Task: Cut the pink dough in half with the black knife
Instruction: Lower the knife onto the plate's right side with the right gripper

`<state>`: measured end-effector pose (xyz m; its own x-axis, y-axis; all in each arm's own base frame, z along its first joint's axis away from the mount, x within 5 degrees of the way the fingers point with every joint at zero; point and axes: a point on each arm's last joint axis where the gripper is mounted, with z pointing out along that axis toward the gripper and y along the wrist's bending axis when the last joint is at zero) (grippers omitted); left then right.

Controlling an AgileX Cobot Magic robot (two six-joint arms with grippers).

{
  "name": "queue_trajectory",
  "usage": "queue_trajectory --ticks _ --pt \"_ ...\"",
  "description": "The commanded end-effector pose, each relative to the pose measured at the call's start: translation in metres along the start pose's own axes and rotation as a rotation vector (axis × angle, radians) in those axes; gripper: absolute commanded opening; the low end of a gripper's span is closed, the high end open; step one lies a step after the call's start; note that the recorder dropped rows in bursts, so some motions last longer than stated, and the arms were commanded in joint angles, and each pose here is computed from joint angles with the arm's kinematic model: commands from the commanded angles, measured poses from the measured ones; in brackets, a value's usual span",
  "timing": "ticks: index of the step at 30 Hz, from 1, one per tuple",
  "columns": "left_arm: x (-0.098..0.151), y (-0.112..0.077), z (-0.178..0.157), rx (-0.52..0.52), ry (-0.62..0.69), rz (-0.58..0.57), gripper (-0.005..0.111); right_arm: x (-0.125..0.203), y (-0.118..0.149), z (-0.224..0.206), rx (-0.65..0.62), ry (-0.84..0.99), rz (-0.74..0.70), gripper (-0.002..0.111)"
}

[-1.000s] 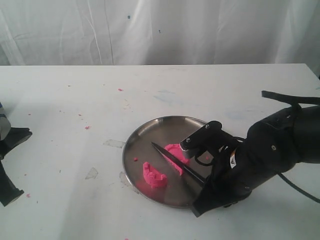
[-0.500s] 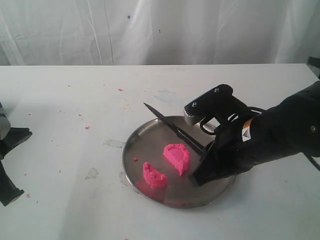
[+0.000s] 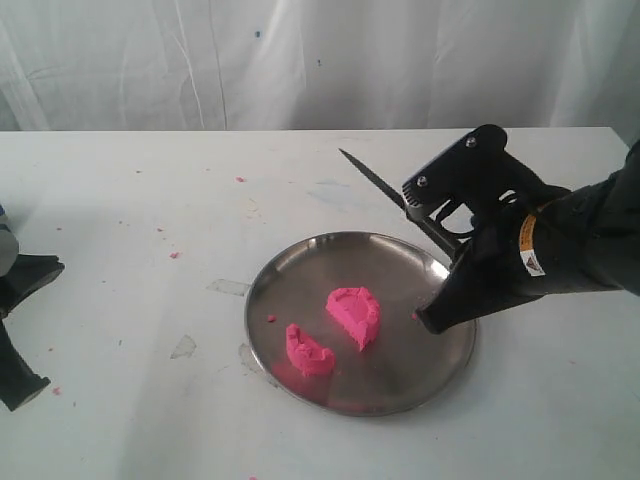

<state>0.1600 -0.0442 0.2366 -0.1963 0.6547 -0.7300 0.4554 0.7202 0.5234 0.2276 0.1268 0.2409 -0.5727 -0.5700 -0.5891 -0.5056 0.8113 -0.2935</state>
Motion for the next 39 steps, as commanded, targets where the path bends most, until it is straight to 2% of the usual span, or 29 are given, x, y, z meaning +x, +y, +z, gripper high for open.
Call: queue_trajectory --ticks 1,7,11,16,22,30,39 --pt "0.002 -0.001 -0.001 -0.002 0.003 -0.018 0.000 -0.001 -0.006 -0.002 0.054 -0.008 0.000 0.000" --pt "0.002 -0.001 -0.001 -0.002 0.003 -0.032 0.000 0.006 -0.026 0.009 0.090 0.029 0.123 0.000" --pt "0.002 -0.001 -0.001 -0.002 0.003 -0.032 0.000 0.013 -0.031 0.023 0.061 0.085 0.219 0.000" --pt "0.002 -0.001 -0.001 -0.002 0.003 -0.032 0.000 0.020 -0.017 0.048 -0.046 0.161 0.176 0.000" --pt "0.002 -0.001 -0.001 -0.002 0.003 -0.032 0.000 0.025 -0.009 0.067 -0.076 0.200 0.206 0.000" --pt "0.002 -0.001 -0.001 -0.002 0.003 -0.032 0.000 0.028 -0.001 0.074 -0.137 0.219 0.190 0.000" --pt "0.002 -0.001 -0.001 -0.002 0.003 -0.032 0.000 0.028 0.000 0.078 -0.141 0.219 0.185 0.000"
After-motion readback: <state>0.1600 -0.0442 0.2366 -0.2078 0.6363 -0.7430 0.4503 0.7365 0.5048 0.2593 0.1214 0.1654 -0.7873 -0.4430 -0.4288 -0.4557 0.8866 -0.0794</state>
